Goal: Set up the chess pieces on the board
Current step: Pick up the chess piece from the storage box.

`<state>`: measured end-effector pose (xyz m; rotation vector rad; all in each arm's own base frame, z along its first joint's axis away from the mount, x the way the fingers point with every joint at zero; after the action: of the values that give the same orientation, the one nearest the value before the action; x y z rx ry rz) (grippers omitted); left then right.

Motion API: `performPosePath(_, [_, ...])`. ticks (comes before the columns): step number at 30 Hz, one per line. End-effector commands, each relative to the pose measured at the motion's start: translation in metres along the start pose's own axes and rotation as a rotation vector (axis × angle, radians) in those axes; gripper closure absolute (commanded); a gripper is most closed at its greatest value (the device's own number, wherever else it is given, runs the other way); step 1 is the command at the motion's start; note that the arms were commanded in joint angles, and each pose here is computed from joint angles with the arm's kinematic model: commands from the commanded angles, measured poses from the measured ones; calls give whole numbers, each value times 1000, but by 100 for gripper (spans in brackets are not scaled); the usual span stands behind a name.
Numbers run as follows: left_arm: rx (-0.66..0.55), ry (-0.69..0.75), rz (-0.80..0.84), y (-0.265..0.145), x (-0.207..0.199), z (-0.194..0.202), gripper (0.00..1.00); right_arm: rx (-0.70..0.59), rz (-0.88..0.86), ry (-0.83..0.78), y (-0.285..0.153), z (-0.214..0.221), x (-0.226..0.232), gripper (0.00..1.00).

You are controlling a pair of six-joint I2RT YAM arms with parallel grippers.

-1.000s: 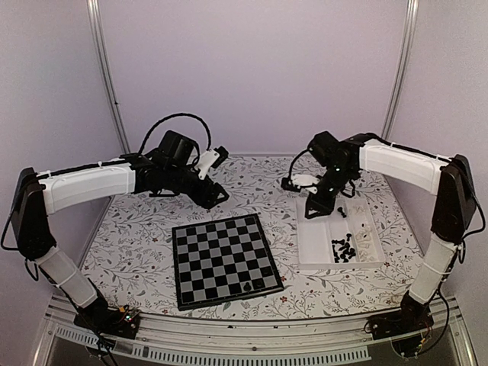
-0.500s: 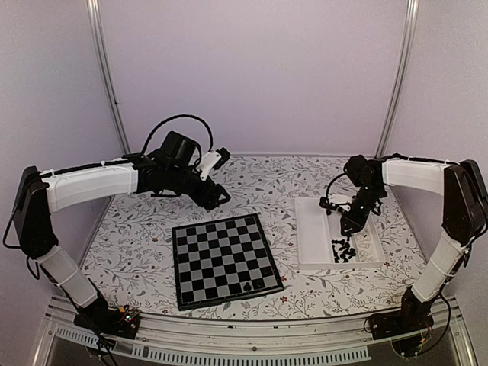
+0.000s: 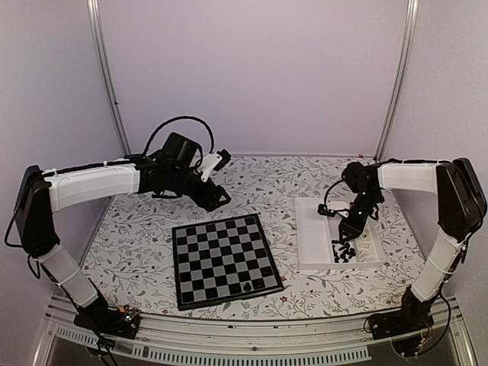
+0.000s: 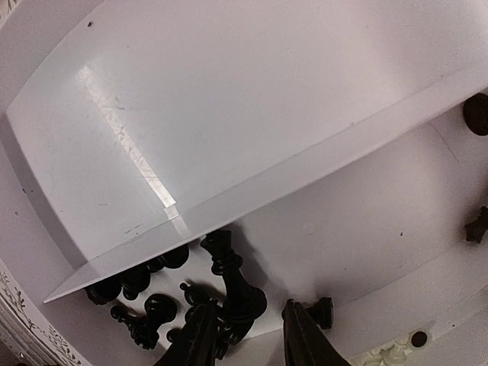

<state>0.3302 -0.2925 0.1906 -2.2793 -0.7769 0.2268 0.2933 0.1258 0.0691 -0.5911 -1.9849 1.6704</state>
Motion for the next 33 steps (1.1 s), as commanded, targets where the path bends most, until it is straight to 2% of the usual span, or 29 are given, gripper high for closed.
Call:
performPosePath(1, [-19, 1, 12, 1, -1, -9, 25, 29, -31, -16, 15, 6, 5, 67])
performPosePath(18, [-30, -11, 35, 2, -4, -12, 25, 61, -1, -23, 38, 13, 6, 72])
performPosePath(22, [-35, -17, 41, 2, -5, -13, 25, 62, 8, -23, 42, 13, 6, 81])
performPosePath(26, [-57, -27, 58, -1, -7, -21, 25, 27, 40, -22, 29, 9, 4, 87])
performPosePath(33, [-122, -89, 135, 1, -25, -48, 25, -153, 84, 30, -27, -10, -1, 91])
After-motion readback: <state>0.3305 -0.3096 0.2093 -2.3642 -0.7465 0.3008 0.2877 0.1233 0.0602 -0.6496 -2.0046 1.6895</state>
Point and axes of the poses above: each gripper's point midway between its finger pads, its own y axis out along the fingers, its own x axis along the line the jaws close on, z = x × y, the point moved 3 cm from there along -y, back along the fingers, and after that the axes turned 7 degrees about y, right-handed, at the moved point
